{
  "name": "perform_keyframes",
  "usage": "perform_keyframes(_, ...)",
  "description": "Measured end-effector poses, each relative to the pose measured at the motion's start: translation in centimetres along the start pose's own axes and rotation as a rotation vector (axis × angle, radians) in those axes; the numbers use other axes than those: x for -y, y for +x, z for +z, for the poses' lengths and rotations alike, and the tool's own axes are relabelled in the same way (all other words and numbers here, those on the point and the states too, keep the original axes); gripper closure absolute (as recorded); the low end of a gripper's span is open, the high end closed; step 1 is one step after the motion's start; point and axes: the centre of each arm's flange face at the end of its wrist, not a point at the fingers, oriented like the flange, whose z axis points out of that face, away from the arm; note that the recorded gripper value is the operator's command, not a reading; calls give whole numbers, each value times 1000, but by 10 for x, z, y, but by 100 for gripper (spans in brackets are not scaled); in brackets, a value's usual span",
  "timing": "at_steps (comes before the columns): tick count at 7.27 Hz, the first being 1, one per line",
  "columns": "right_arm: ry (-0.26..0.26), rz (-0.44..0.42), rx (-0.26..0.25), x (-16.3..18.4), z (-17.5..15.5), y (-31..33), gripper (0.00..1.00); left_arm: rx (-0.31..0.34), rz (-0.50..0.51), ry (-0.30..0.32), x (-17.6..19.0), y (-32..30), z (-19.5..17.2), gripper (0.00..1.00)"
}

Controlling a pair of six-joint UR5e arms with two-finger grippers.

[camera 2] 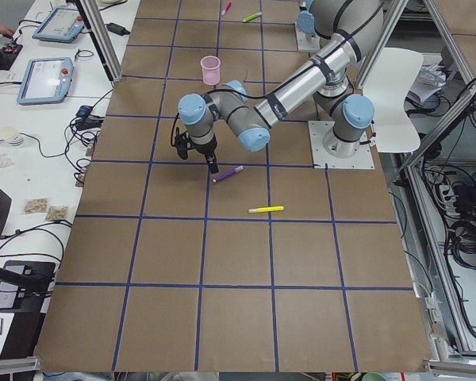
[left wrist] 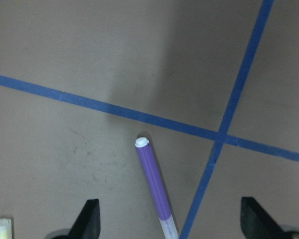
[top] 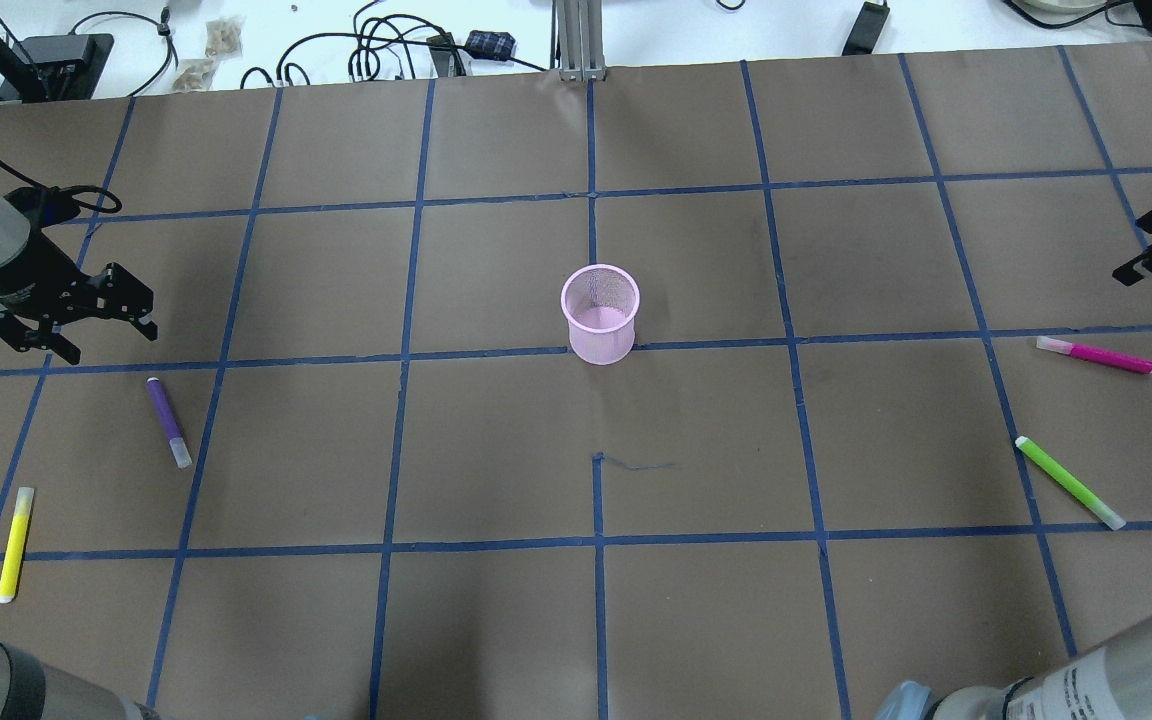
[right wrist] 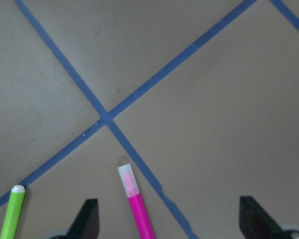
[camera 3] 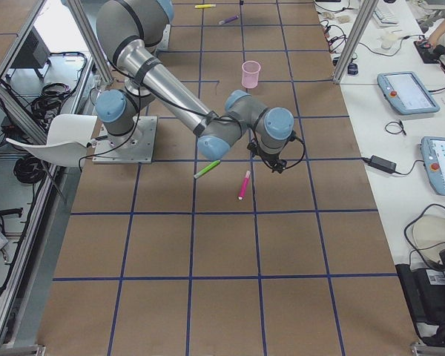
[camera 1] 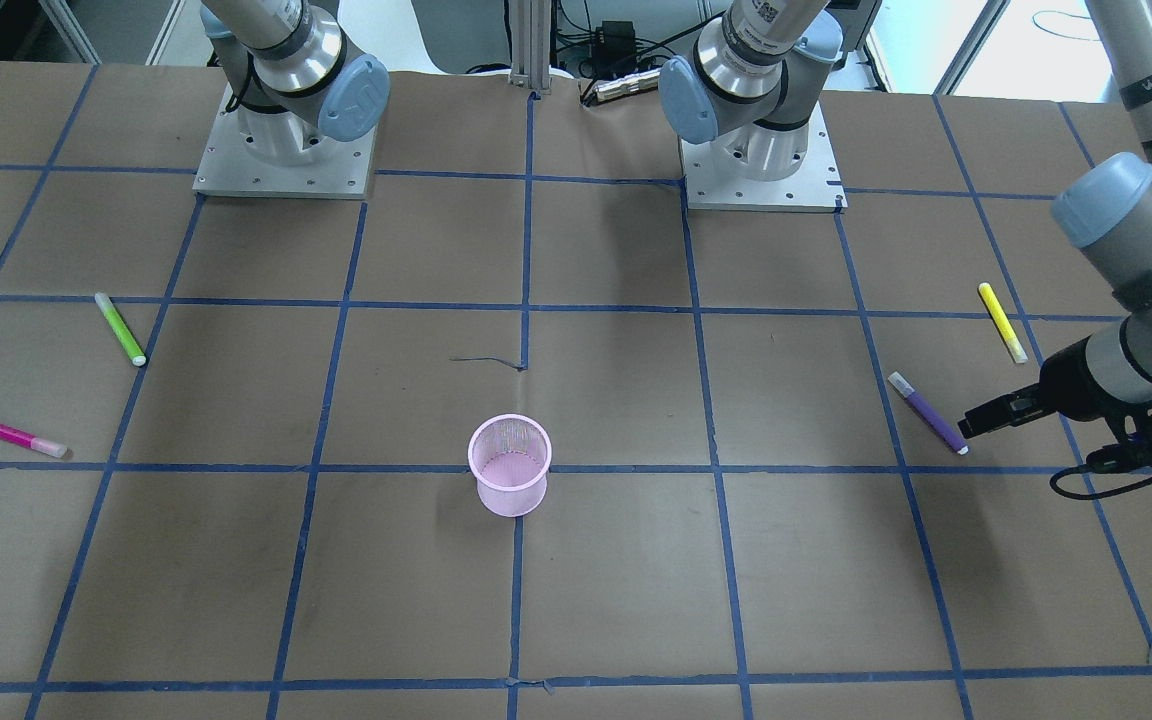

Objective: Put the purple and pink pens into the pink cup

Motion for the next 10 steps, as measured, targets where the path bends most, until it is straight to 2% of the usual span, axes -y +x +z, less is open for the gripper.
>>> perform_keyframes(1,72,-154,26,-24,13,-1,0,14,-2,-4,6,-4,14,2)
perform_keyframes(2,130,-268,47,-47,27,-7,0,21,-2,-2,9,-5,26,2)
perform_keyframes(4,205,-418,63,-93,50,-24,0,28,-7,9,9,-5,53,5)
perform_keyframes(5,230,-451,61,-110,58,-30,0,27,-10,5,9,-5,62,15)
perform_keyframes(6,239,-459,56,-118,62,-32,0,25,-11,0,8,-5,67,33)
perform_keyframes(8,248,-463,34,-127,73,-25,1,20,-16,-16,9,-5,76,48)
perform_keyframes(9,260,-466,2,-130,81,-17,9,18,-22,-22,10,-5,80,70)
perform_keyframes(10,264,-472,-22,-131,87,-11,11,18,-25,-24,11,-5,81,100)
